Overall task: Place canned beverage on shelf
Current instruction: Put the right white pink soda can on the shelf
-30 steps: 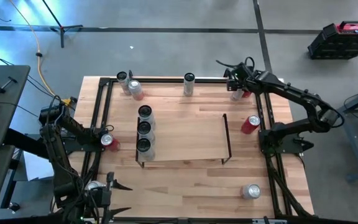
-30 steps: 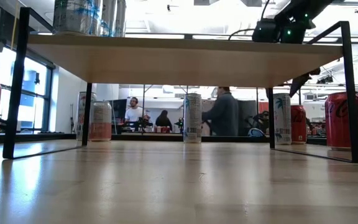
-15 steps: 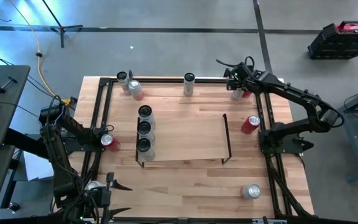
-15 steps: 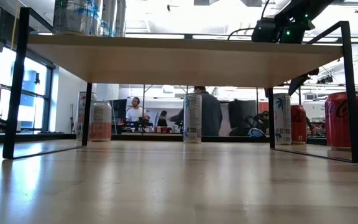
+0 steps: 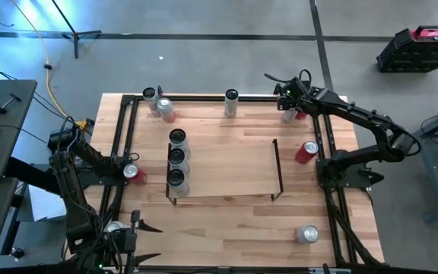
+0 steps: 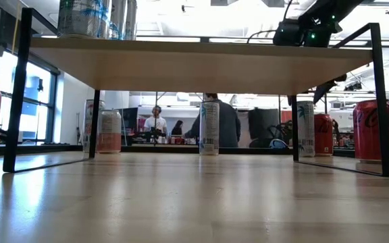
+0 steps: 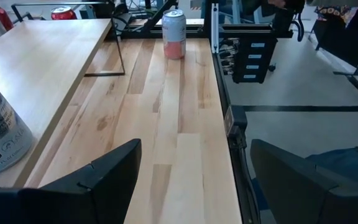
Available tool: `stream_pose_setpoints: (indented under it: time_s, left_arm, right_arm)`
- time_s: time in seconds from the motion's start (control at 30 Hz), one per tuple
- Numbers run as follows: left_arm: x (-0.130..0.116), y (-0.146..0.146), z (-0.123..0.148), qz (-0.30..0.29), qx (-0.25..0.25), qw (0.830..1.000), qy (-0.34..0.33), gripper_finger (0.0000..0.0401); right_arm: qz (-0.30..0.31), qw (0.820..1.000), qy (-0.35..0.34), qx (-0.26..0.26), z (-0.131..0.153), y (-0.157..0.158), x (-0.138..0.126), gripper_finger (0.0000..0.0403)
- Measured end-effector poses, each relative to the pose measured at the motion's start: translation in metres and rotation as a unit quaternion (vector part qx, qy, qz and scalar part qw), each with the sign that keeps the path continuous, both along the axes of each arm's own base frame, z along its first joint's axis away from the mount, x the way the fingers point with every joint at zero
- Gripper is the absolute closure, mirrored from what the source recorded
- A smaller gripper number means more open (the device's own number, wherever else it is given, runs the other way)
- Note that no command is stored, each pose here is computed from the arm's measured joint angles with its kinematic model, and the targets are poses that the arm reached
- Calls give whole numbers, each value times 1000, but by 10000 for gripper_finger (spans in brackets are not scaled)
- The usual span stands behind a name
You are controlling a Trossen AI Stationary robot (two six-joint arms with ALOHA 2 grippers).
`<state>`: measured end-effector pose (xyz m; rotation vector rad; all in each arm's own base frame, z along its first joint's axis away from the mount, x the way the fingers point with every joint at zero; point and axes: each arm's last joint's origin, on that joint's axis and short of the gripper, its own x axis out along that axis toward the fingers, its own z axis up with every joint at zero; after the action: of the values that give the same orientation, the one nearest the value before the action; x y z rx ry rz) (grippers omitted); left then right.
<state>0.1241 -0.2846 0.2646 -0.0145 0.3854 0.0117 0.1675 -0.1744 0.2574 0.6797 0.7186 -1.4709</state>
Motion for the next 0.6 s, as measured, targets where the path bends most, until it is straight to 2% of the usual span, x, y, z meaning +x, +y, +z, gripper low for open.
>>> stream_pose_setpoints:
  time_s: [0.3,0.5,0.6]
  left_arm:
    - [0,0,0,3,-8,1000,0,110]
    - [0,0,0,3,-8,1000,0,110]
    - [0,0,0,4,-8,1000,-2,110]
  right_arm:
    - [-28,999,-37,-26,-23,-4,1,73]
    - [-33,998,-18,-41,-26,-3,0,74]
    - [-33,998,-13,-51,-25,-2,2,88]
